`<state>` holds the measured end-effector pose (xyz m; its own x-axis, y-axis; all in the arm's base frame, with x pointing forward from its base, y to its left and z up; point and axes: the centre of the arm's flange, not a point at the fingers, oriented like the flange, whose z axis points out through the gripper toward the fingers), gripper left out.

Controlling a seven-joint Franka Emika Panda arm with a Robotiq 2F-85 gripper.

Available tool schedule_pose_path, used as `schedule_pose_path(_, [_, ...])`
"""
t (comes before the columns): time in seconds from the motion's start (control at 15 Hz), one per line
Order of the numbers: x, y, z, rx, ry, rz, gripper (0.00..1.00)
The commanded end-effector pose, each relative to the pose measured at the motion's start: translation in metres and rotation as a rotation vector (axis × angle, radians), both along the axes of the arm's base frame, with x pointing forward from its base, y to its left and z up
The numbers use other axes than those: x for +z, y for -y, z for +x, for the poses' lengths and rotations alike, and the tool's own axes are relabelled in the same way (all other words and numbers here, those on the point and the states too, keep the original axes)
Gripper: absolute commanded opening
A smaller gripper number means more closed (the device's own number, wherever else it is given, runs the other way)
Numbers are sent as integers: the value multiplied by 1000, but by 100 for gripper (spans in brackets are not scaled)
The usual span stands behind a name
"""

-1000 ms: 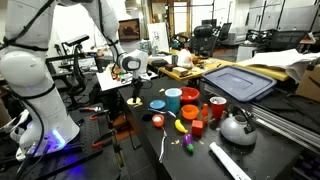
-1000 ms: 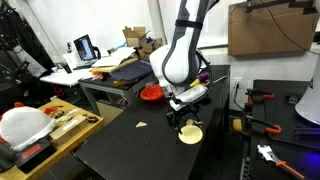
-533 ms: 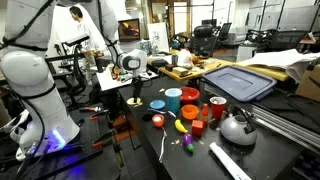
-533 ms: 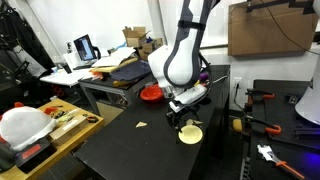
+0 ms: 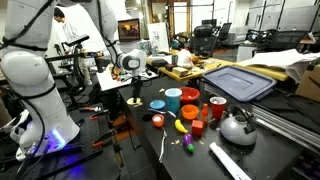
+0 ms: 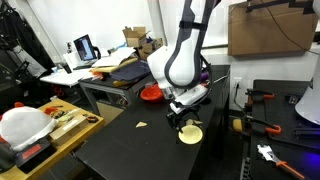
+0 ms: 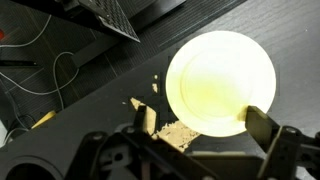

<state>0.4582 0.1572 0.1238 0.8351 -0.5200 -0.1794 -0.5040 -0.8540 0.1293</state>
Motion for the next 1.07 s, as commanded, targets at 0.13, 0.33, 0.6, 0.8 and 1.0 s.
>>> schedule_pose_path(0.13, [9, -2, -5, -6, -33, -21, 100])
schedule_pose_path(0.33, [11, -5, -8, -10, -28, -28, 100])
schedule_pose_path(0.6, [4, -9, -11, 2, -40, -45, 100])
schedule_pose_path(0.8, [2, -9, -12, -1, -48, -60, 100])
schedule_pose_path(1.0, [2, -9, -13, 3, -61, -58, 100])
